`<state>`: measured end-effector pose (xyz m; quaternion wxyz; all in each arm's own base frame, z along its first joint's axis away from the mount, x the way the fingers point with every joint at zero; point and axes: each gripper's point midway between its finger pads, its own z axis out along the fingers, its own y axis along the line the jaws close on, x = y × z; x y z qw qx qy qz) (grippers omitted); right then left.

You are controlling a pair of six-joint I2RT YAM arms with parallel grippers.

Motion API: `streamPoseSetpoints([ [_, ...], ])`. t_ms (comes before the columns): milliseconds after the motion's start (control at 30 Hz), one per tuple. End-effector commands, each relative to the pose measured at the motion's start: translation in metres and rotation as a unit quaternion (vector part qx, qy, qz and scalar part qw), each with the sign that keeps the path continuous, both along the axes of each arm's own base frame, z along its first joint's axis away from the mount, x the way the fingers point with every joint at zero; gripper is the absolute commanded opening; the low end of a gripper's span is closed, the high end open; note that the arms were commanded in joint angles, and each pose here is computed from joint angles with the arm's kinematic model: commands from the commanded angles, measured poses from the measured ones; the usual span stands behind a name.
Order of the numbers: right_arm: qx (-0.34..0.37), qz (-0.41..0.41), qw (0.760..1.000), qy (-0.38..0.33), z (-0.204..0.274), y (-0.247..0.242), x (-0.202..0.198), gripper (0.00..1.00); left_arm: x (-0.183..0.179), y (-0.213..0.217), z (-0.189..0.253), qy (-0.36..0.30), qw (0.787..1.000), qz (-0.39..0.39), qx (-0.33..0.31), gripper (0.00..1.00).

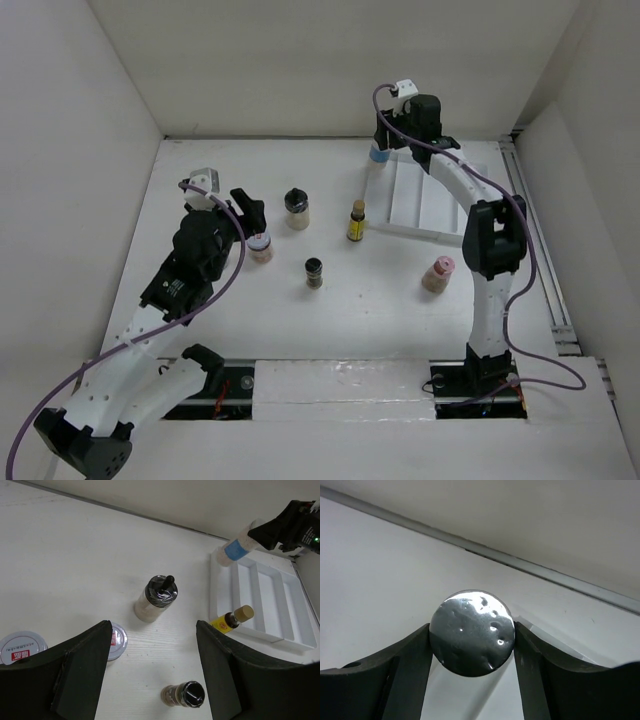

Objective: Organize the condiment bottles

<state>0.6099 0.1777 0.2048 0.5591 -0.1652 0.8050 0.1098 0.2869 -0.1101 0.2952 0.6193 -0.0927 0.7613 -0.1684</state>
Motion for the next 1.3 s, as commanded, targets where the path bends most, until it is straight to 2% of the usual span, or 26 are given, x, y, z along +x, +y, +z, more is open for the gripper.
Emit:
streamPoseSetpoints([
  [0, 0.03, 0.021, 0.997, -0.071, 0.076, 0.009, -0.005, 0.41, 0.003, 0.0, 0.008, -0.019, 1.0, -0.001, -0.001, 0.64],
  [467, 0.013, -0.018, 0.999, -0.038, 0.032, -0.016, 0.003, 0.4, 0.006, -0.002, 0.003, -0.011, 1.0, -0.001, 0.003, 0.64],
  [833, 0.013, -0.059, 0.998, -0.033, 0.028, -0.042, 0.009, 0.39, 0.006, -0.002, 0.003, -0.011, 1.0, -0.001, 0.003, 0.64],
  [1100, 0.027, -0.025, 0.999, -0.015, 0.001, -0.031, 0.017, 0.41, 0.006, -0.002, 0.003, -0.011, 1.0, -0.001, 0.003, 0.64],
  [1200, 0.026, -0.02, 0.999, -0.008, -0.009, -0.023, 0.019, 0.53, 0.006, -0.002, 0.003, -0.011, 1.0, -0.001, 0.003, 0.64],
  [1233, 0.026, -0.02, 0.999, -0.008, -0.009, -0.023, 0.019, 0.65, 0.006, -0.002, 0.003, -0.011, 1.0, -0.001, 0.003, 0.64],
  [1267, 0.026, -0.02, 0.999, -0.008, -0.009, -0.023, 0.019, 0.72, 0.007, -0.002, 0.0, -0.007, 1.0, -0.001, 0.006, 0.64],
])
